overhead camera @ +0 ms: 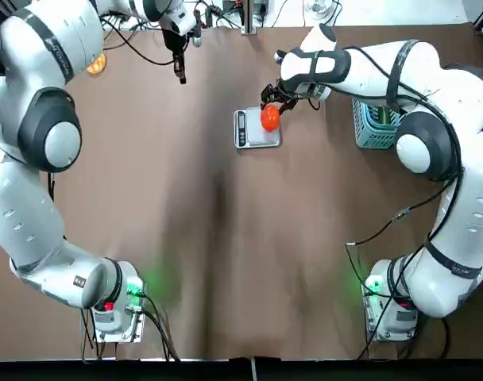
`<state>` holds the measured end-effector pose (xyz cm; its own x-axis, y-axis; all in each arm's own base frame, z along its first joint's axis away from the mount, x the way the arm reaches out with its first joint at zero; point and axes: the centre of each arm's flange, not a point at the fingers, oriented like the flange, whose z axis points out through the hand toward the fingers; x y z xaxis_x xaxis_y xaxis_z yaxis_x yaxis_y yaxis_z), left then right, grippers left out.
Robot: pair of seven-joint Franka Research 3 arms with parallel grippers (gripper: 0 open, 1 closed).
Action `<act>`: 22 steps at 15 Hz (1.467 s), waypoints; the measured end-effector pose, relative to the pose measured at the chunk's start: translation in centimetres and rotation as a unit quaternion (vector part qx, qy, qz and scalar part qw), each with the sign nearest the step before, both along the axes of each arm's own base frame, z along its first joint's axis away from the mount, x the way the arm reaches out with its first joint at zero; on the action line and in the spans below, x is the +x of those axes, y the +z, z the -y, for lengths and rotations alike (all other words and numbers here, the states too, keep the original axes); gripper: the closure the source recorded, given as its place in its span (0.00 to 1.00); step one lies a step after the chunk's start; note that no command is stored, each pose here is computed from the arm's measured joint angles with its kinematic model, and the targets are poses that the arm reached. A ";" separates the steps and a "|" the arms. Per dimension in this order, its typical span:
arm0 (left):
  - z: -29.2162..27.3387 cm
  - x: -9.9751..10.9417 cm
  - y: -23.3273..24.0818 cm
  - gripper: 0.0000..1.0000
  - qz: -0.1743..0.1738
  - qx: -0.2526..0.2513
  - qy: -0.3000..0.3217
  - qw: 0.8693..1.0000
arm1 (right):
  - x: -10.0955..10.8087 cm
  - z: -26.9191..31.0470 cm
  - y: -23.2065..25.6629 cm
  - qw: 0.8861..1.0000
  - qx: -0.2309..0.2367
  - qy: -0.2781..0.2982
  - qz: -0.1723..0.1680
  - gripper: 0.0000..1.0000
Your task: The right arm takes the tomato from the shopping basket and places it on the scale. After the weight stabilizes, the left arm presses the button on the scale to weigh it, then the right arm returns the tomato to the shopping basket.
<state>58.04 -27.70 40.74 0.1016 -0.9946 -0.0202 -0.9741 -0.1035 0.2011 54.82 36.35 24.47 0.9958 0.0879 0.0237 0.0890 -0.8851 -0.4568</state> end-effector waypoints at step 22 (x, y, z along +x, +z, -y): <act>5.2 1.3 -3.8 0.99 0.075 -0.041 -0.012 0.996 | 5.8 20.1 22.9 0.978 -0.189 0.026 0.085 0.00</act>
